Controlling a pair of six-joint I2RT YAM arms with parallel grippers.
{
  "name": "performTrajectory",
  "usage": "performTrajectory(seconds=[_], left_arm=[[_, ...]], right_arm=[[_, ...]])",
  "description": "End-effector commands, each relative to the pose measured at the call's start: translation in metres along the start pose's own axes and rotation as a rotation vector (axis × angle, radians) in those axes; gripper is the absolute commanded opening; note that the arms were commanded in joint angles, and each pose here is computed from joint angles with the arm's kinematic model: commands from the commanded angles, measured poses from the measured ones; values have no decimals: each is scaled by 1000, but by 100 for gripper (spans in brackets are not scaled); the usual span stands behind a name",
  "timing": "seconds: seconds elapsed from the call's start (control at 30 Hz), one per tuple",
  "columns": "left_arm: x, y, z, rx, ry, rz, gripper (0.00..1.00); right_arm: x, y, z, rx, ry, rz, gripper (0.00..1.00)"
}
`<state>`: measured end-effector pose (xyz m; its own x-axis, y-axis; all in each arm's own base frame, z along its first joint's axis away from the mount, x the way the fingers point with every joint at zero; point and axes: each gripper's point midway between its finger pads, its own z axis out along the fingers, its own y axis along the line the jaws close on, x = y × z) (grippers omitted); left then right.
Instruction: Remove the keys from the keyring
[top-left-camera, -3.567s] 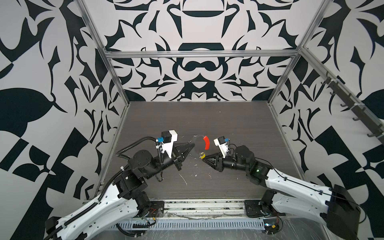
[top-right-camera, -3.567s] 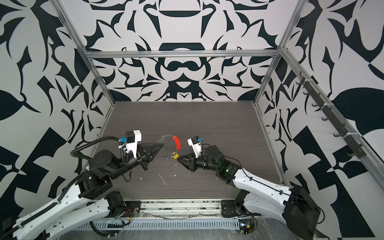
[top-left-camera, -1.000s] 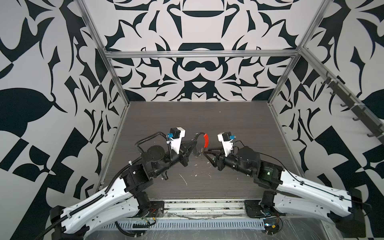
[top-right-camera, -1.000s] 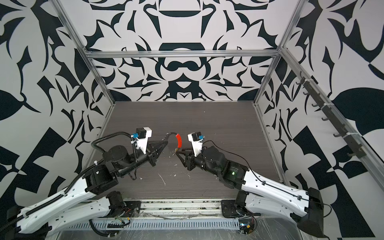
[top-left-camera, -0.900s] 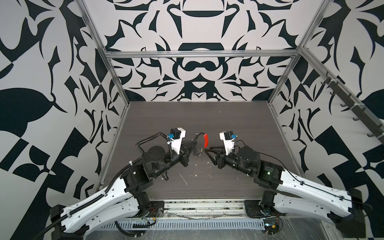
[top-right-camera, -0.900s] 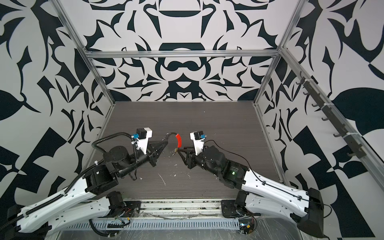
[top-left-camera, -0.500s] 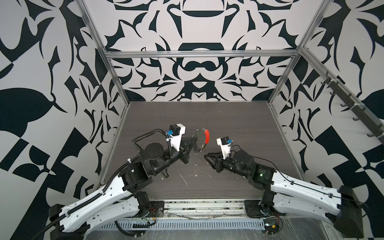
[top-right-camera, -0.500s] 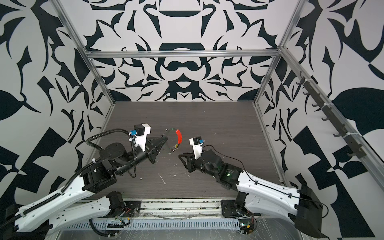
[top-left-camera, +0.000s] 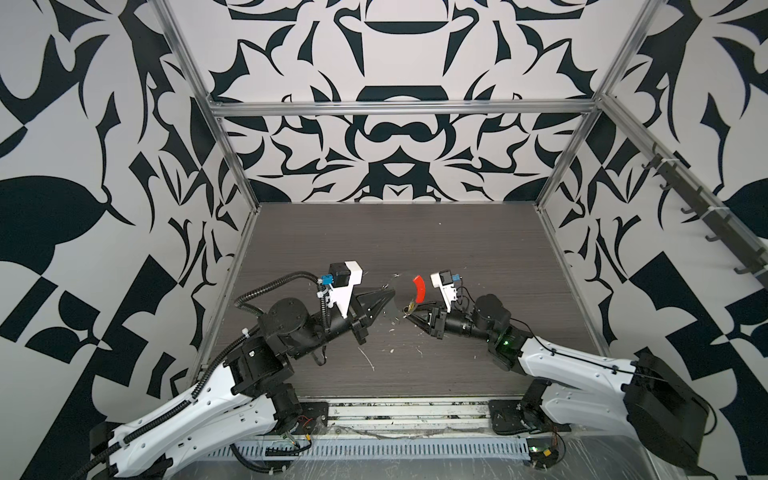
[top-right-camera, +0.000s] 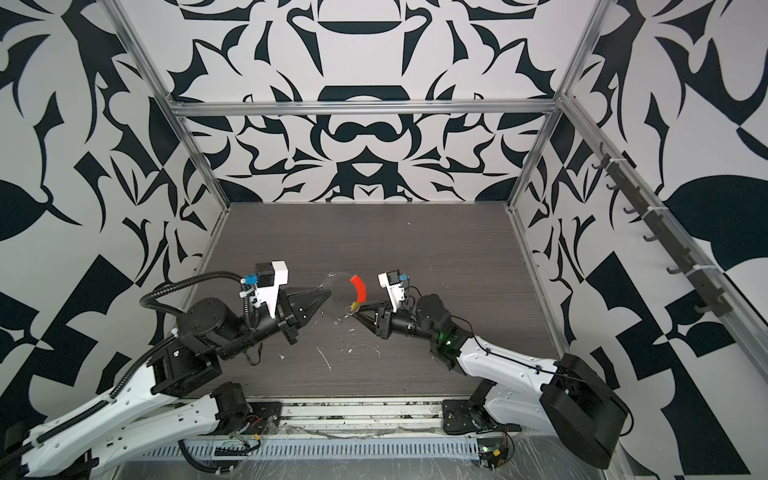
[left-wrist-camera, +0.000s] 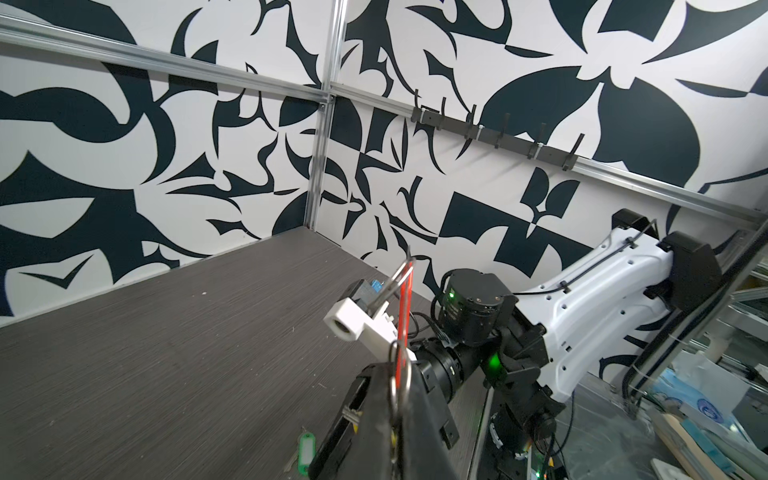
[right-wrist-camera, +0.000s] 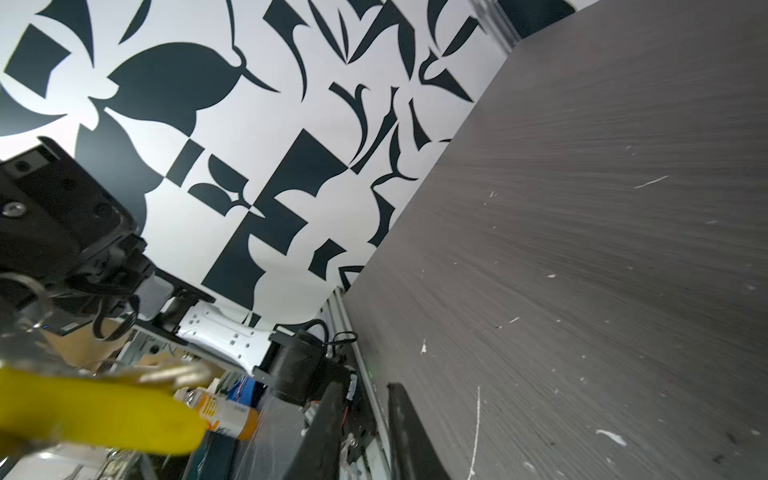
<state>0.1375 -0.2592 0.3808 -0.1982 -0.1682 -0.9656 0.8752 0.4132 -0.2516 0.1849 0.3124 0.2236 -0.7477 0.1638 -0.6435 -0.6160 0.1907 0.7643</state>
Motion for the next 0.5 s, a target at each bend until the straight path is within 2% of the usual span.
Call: performTrajectory(seconds=[0.0,0.2,0.47], left_arm=[[-2,-7,1,43,-26,14,0],[-1,0,1,9,-38,13,0],[-13,1,-4,-12,-67,44,0]], right_arm=[[-28,42,4,-140,-49,-66,22],[-27,60,10,-183,-23,-76,19],[-13,32,1,-4,-39,-88,18]])
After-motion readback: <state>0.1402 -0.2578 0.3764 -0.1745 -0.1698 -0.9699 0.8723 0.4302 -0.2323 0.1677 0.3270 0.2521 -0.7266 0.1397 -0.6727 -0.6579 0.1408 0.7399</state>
